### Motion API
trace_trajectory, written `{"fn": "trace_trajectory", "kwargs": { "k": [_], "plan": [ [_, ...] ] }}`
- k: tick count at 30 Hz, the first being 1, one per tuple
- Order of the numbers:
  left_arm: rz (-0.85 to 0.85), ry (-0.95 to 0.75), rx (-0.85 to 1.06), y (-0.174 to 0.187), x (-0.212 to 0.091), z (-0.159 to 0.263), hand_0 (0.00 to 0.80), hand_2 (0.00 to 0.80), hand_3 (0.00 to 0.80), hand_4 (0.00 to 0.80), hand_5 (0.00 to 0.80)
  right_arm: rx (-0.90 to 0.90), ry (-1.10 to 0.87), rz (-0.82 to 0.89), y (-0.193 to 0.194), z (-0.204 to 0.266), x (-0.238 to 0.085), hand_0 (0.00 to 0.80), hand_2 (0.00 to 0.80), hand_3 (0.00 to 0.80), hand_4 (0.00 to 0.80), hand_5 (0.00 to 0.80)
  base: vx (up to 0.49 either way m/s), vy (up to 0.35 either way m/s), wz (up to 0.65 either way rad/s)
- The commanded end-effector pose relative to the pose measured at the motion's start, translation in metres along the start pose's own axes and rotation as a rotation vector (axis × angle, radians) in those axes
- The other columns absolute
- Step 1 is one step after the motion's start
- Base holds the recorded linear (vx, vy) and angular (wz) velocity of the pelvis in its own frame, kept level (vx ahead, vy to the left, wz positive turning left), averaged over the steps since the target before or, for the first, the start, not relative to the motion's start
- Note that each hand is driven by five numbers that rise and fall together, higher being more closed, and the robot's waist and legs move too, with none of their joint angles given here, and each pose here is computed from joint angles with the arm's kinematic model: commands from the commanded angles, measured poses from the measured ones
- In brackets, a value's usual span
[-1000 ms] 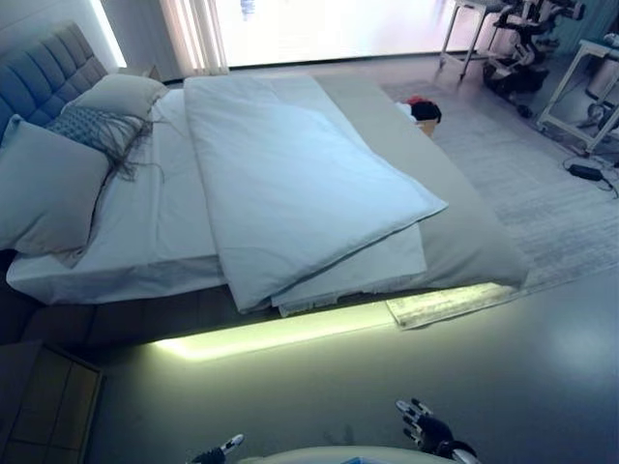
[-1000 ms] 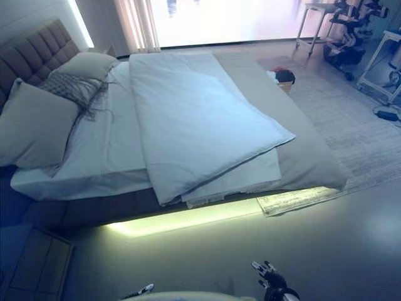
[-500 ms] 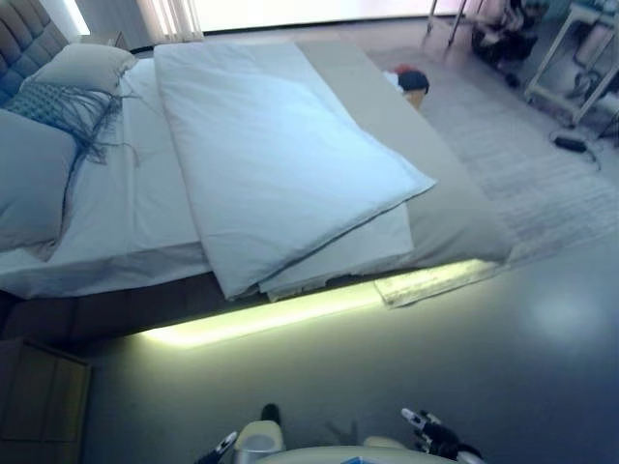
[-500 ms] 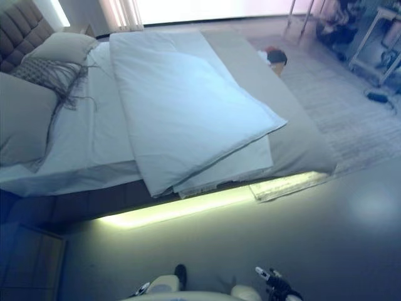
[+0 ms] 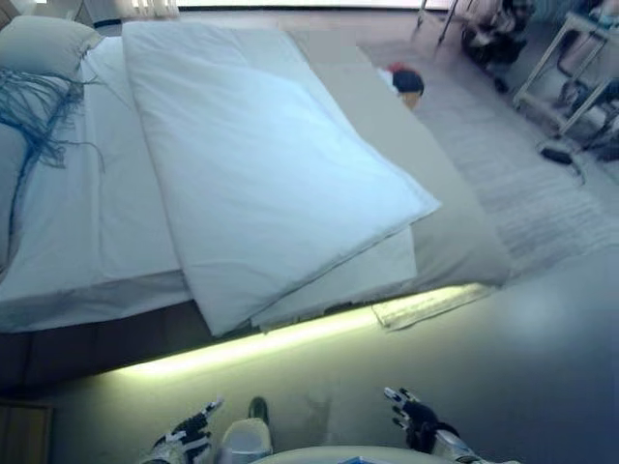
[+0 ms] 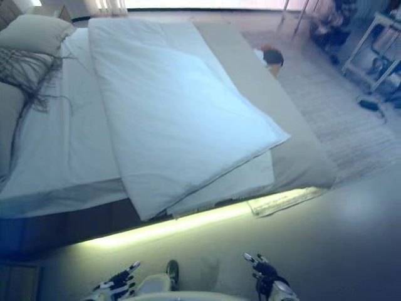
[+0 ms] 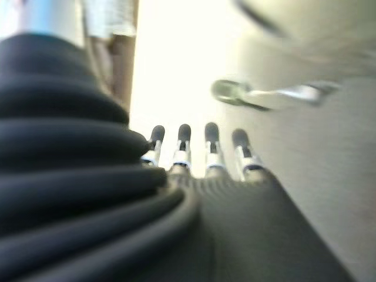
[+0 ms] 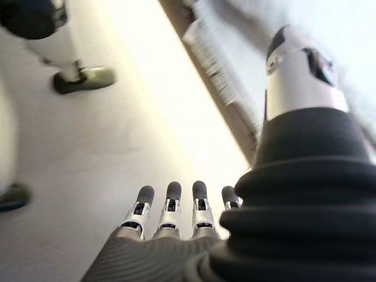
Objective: Make the bed neatly
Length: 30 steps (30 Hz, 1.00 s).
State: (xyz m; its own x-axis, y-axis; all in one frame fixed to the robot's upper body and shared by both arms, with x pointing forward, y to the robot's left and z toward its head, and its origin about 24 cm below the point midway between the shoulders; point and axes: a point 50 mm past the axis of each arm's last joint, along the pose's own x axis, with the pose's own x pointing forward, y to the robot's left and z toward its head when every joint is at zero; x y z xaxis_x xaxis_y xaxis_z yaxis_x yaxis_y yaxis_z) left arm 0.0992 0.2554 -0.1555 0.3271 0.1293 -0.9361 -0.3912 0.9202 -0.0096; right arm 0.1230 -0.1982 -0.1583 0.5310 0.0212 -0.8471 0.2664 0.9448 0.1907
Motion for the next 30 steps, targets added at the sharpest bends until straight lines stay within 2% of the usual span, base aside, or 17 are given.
{"fn": "trace_trajectory", "kwargs": {
  "k": [1, 5, 12, 17, 22, 30],
  "plan": [
    [0.009, 0.093, 0.053, 0.002, -0.002, -0.029, 0.0, 0.0, 0.0, 0.0, 0.0, -0.035, -0.02, -0.037, -0.023, 0.005, -0.007, 0.0, 0.0, 0.0, 0.0, 0.0, 0.347, 0.184, 0.06],
    [0.023, 0.1, 0.063, 0.005, -0.002, -0.026, 0.0, 0.0, 0.0, 0.0, 0.0, -0.035, -0.019, -0.042, -0.029, 0.005, -0.009, 0.0, 0.0, 0.0, 0.0, 0.0, 0.281, 0.052, 0.16],
    [-0.024, 0.017, 0.061, -0.01, 0.002, -0.002, 0.0, 0.0, 0.0, 0.0, 0.0, -0.06, -0.064, -0.059, -0.031, 0.026, -0.005, 0.0, 0.0, 0.0, 0.0, 0.0, 0.188, -0.165, 0.28],
    [-0.029, 0.067, 0.088, -0.011, 0.0, -0.028, 0.0, 0.0, 0.0, 0.0, 0.0, -0.042, -0.096, -0.058, -0.029, 0.031, -0.005, 0.0, 0.0, 0.0, 0.0, 0.0, 0.288, -0.144, 0.9],
    [-0.036, 0.074, 0.083, -0.01, -0.001, -0.032, 0.0, 0.0, 0.0, 0.0, 0.0, -0.047, -0.12, -0.029, -0.031, 0.035, -0.006, 0.0, 0.0, 0.0, 0.0, 0.0, 0.195, -0.04, 0.13],
    [-0.042, 0.08, 0.06, -0.013, -0.001, -0.038, 0.0, 0.0, 0.0, 0.0, 0.0, 0.06, -0.144, 0.032, -0.026, 0.04, -0.005, 0.0, 0.0, 0.0, 0.0, 0.0, 0.105, 0.025, 0.11]
  ]
}}
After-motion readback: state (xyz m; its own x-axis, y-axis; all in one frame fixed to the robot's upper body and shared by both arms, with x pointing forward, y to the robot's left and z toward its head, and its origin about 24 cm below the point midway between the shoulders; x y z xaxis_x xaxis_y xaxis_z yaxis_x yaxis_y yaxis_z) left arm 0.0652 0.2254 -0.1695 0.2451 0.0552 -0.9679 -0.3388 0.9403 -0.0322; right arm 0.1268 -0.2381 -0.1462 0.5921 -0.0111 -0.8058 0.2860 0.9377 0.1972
